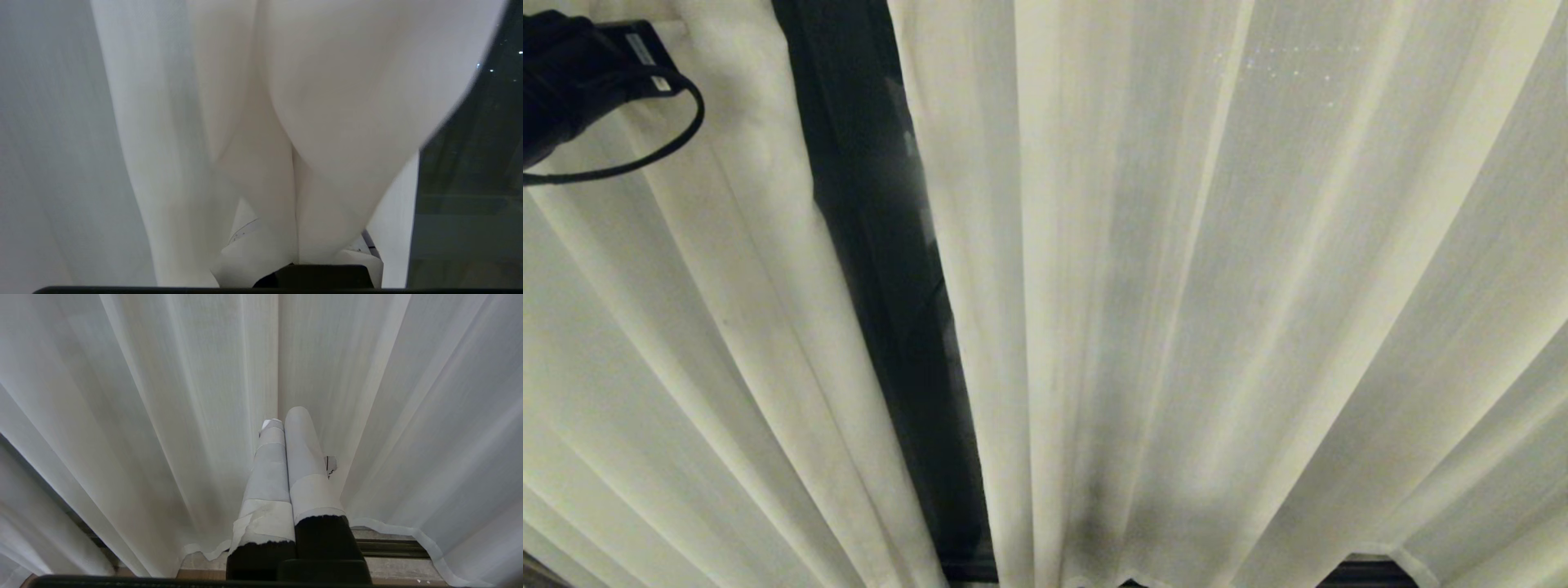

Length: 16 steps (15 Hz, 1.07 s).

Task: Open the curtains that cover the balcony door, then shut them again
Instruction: Pull the inner curtains open on both sides

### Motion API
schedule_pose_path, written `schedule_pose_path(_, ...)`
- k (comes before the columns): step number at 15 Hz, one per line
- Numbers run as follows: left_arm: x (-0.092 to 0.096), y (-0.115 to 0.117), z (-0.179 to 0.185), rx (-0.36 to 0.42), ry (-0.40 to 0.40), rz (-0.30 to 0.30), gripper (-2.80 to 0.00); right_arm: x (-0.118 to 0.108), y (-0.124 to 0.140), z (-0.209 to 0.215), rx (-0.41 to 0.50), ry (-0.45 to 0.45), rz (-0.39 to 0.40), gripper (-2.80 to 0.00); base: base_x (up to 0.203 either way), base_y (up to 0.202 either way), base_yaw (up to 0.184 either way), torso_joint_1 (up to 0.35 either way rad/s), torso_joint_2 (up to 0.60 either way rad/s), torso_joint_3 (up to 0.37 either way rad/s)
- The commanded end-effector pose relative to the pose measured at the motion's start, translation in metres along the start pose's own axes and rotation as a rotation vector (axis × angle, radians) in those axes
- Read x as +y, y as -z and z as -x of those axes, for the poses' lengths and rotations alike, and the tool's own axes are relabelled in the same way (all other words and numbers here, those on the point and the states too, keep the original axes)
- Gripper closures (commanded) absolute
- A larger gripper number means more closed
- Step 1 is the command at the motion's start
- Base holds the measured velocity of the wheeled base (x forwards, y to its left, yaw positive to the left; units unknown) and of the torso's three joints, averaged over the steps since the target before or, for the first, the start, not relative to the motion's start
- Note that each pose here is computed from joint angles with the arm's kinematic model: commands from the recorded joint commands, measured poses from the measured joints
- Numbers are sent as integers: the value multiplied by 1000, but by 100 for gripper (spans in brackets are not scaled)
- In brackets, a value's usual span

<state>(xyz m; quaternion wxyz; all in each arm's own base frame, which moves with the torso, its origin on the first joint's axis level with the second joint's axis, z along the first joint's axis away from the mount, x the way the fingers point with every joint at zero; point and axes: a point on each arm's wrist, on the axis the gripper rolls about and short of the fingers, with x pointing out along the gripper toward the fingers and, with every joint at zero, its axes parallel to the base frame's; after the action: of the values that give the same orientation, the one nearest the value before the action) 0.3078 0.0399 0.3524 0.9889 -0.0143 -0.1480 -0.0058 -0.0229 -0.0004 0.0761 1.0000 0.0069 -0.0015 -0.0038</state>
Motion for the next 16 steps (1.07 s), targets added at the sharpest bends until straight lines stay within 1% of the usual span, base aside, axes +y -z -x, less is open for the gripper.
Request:
schedule_pose_path(1,-1,-6,4,-18,2,-2,0,0,0,0,1,0,0,0,0,0,0,0,0,0)
schedule_pose_path(5,-3,-7,6,-11,6,-1,0,0,0,0,1,0,0,0,0,0,0,0,0,0)
schedule_pose_path(7,-4,-5,13,4,9,2,0,0,0,0,1,0,0,0,1,28,4,0,-2,-1)
schedule_pose_path(9,-6,-4,19,14,11,4,0,0,0,0,0,0,0,0,1,142,0,1,1,2)
schedule_pose_path(16,-6,-6,20,9,13,4,0,0,0,0,0,0,0,0,0,190,2,5,3,-1)
